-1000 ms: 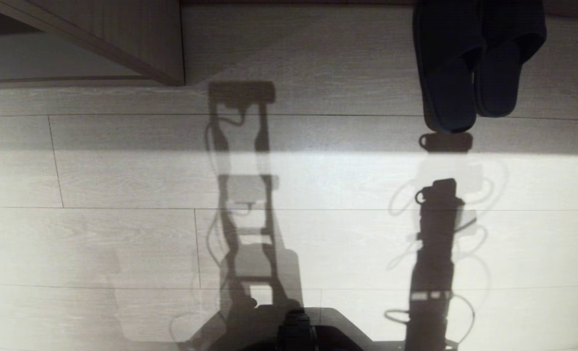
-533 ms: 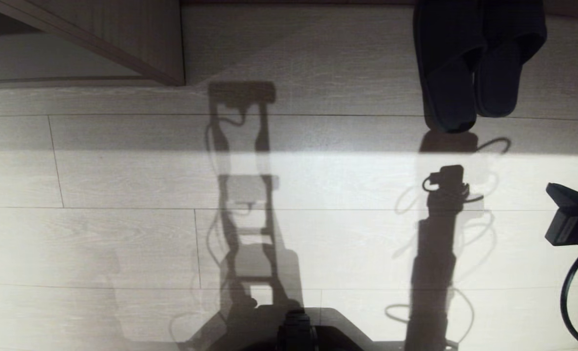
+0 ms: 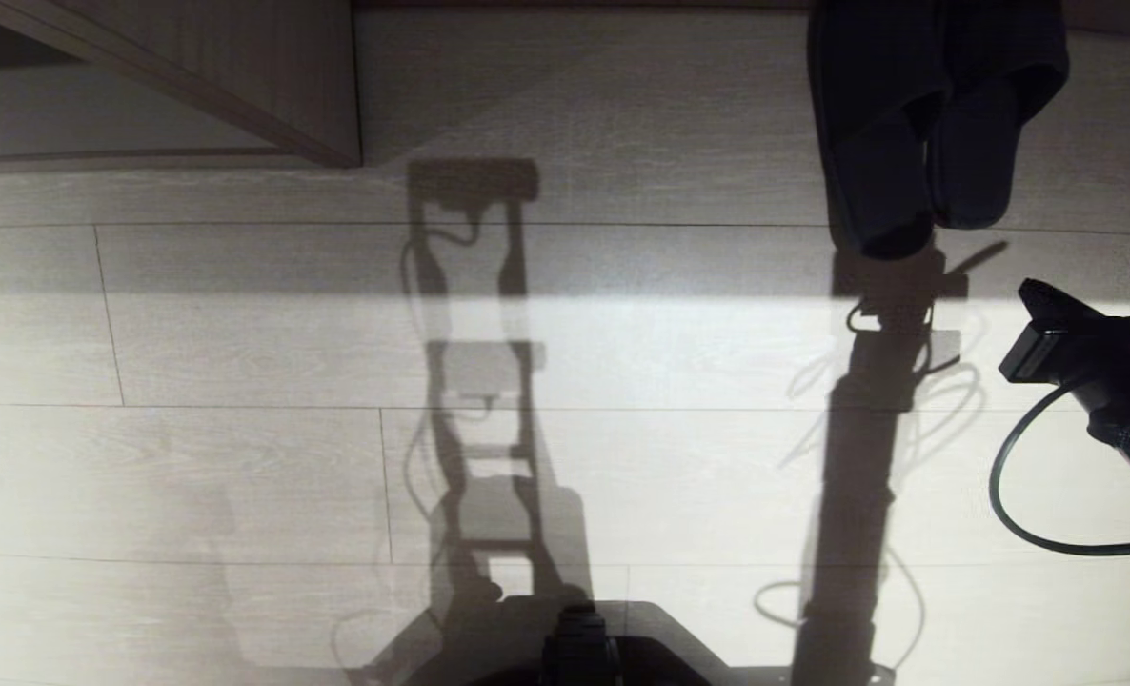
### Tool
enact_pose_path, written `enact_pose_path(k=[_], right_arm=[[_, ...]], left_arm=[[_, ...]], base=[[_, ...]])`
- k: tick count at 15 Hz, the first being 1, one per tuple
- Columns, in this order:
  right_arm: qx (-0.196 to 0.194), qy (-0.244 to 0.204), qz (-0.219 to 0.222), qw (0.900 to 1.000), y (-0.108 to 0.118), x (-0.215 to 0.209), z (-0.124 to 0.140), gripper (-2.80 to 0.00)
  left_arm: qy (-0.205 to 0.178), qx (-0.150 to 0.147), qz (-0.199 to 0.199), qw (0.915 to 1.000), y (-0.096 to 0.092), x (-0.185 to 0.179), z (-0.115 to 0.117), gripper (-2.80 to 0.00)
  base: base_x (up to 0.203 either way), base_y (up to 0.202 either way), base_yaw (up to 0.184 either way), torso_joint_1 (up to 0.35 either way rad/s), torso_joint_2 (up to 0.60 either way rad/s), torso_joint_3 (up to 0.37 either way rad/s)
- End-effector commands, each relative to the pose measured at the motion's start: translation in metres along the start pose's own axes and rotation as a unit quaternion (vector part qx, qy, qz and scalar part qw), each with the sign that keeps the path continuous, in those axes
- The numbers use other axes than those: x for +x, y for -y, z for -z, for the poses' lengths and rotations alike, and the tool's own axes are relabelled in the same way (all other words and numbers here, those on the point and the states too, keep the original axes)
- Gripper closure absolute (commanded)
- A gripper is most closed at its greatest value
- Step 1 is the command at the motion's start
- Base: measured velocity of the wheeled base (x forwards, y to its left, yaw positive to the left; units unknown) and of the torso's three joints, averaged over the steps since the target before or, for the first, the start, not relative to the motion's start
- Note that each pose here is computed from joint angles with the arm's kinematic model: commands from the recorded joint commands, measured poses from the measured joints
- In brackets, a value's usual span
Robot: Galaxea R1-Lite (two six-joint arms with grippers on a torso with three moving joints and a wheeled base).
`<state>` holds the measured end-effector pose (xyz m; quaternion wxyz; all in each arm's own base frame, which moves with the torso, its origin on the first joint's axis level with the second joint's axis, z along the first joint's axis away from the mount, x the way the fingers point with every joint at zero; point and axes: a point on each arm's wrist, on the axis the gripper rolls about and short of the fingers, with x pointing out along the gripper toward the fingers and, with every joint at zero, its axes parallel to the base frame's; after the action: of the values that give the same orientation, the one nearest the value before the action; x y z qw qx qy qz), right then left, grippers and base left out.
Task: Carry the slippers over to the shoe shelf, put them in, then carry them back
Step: Pick up the slippers on the floor
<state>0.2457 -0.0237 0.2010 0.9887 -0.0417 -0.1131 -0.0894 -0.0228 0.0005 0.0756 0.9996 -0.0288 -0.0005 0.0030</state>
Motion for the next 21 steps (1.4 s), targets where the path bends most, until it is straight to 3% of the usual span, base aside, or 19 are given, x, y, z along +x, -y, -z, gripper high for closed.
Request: enact_pose_path(k=[1, 4, 5, 11, 21], right_arm=[[0.009, 0.009, 0.001, 1.000, -0.001, 0.018, 0.001, 0.00], [0.016, 0.027, 0.000, 0.999, -0.004, 0.039, -0.001, 0.00], [0.017, 0.038, 0.000, 0.999, -0.004, 0.043, -0.005, -2.80], [0.019, 0.078, -0.026, 0.996, -0.006, 0.042, -0.026, -2.80], [0.030, 0.112, -0.031, 0.993, -0.014, 0.083, -0.030, -2.80]], left_arm=[[0.000, 0.000, 0.000, 1.0000, 0.000, 0.000, 0.000, 0.00], [0.000, 0.000, 0.000, 1.0000, 0.000, 0.000, 0.000, 0.00], [0.000, 0.000, 0.000, 1.0000, 0.000, 0.000, 0.000, 0.00], [0.000, 0.000, 0.000, 1.0000, 0.000, 0.000, 0.000, 0.00], [0.000, 0.000, 0.001, 1.0000, 0.000, 0.000, 0.000, 0.00]], base=[[0.000, 0.000, 0.000, 0.000, 0.00, 0.000], [0.000, 0.000, 0.000, 0.000, 0.00, 0.000], [0.000, 0.000, 0.000, 0.000, 0.00, 0.000], [0.000, 0.000, 0.000, 0.000, 0.00, 0.000], [0.000, 0.000, 0.000, 0.000, 0.00, 0.000]])
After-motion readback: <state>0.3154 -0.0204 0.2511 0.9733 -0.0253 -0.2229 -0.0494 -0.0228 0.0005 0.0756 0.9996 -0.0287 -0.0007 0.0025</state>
